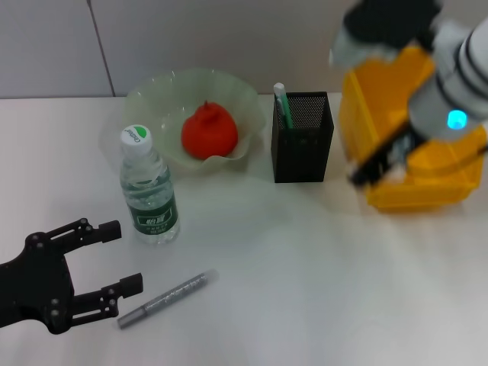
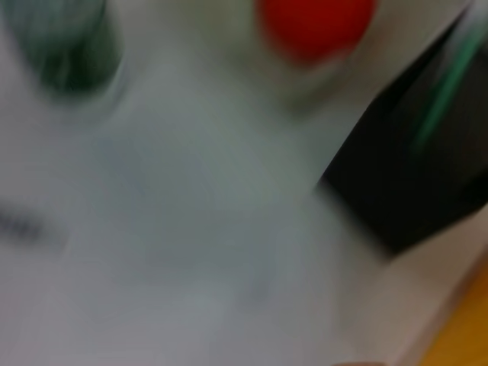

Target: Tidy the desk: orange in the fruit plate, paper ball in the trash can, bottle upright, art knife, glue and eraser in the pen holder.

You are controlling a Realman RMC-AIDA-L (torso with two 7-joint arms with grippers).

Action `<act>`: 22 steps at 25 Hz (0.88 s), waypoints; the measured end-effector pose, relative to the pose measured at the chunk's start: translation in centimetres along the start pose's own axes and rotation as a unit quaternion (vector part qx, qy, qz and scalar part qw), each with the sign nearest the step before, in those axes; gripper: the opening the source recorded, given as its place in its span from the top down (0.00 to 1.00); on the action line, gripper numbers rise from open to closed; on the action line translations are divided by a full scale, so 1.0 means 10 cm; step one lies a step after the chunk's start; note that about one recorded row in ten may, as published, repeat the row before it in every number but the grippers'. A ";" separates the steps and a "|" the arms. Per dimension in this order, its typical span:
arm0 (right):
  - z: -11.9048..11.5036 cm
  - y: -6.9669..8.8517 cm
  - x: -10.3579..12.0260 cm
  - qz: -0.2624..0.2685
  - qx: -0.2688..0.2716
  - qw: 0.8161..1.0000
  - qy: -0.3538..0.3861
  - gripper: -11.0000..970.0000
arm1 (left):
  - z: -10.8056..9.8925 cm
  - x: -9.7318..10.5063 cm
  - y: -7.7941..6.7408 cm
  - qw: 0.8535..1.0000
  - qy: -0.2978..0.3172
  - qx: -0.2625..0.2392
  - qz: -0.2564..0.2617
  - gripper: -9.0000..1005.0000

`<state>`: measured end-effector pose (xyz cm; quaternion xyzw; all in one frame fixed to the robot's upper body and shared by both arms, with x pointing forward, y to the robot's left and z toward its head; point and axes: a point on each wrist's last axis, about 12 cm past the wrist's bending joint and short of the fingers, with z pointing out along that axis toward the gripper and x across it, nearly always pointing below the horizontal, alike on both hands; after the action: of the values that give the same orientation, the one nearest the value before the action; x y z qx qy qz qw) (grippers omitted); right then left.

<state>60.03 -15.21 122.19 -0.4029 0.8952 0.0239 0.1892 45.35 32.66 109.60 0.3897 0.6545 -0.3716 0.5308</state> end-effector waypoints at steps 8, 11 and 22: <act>-0.10 -0.22 -0.26 -0.010 0.067 0.989 -0.132 0.75 | -0.03 -0.02 0.02 1.000 -0.004 -0.010 0.002 0.21; 0.01 -0.27 -0.29 -0.011 0.076 0.986 -0.146 0.75 | -0.02 -0.02 0.03 1.000 -0.005 -0.009 0.000 0.22; 0.33 -0.34 -0.36 -0.012 0.067 0.980 -0.186 0.73 | -0.03 -0.01 0.05 1.000 -0.005 -0.016 -0.005 0.22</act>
<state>65.74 -14.27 120.86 -0.3886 0.8389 0.0364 0.3793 45.68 33.12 109.70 0.3755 0.6597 -0.3659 0.5384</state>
